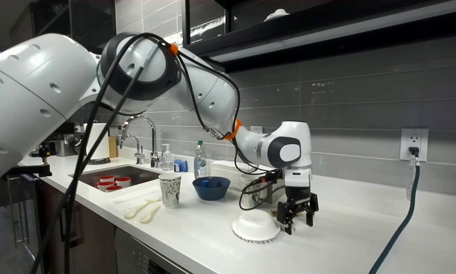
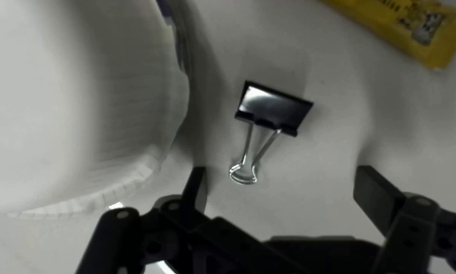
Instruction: Pick up the small black object on the right and put it on the blue block inside the blue bowl
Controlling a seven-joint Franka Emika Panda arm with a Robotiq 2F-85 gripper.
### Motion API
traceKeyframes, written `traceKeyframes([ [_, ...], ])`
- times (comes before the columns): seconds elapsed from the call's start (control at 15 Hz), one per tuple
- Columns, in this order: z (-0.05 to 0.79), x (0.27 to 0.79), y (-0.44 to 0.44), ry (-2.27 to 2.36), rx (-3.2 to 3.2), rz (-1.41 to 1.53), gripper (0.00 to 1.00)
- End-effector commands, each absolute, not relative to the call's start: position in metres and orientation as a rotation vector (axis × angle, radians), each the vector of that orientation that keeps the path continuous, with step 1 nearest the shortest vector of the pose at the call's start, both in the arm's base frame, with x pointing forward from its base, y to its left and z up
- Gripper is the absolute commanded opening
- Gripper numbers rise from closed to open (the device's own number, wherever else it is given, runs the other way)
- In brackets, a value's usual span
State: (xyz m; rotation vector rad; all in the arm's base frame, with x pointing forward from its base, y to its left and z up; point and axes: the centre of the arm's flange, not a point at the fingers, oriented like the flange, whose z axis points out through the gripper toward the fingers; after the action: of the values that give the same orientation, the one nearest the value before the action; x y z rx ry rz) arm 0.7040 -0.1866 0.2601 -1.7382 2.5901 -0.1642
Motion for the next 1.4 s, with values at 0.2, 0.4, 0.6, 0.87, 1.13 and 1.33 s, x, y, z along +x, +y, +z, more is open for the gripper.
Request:
traceKeyframes([
  [0.2,0.260,0.702,-0.174,2.646,-1.666,-0.138,0.63],
  [0.4,0.264,0.704,-0.173,2.642,-1.665,-0.132,0.40],
  [0.6,0.265,0.704,-0.173,2.645,-1.667,-0.128,0.19],
  [0.87,0.276,0.706,-0.178,2.633,-1.655,-0.123,0.02],
  [1.13,0.290,0.704,-0.201,2.632,-1.603,-0.089,0.05],
  [1.33,0.308,0.695,-0.236,2.628,-1.498,-0.042,0.05],
])
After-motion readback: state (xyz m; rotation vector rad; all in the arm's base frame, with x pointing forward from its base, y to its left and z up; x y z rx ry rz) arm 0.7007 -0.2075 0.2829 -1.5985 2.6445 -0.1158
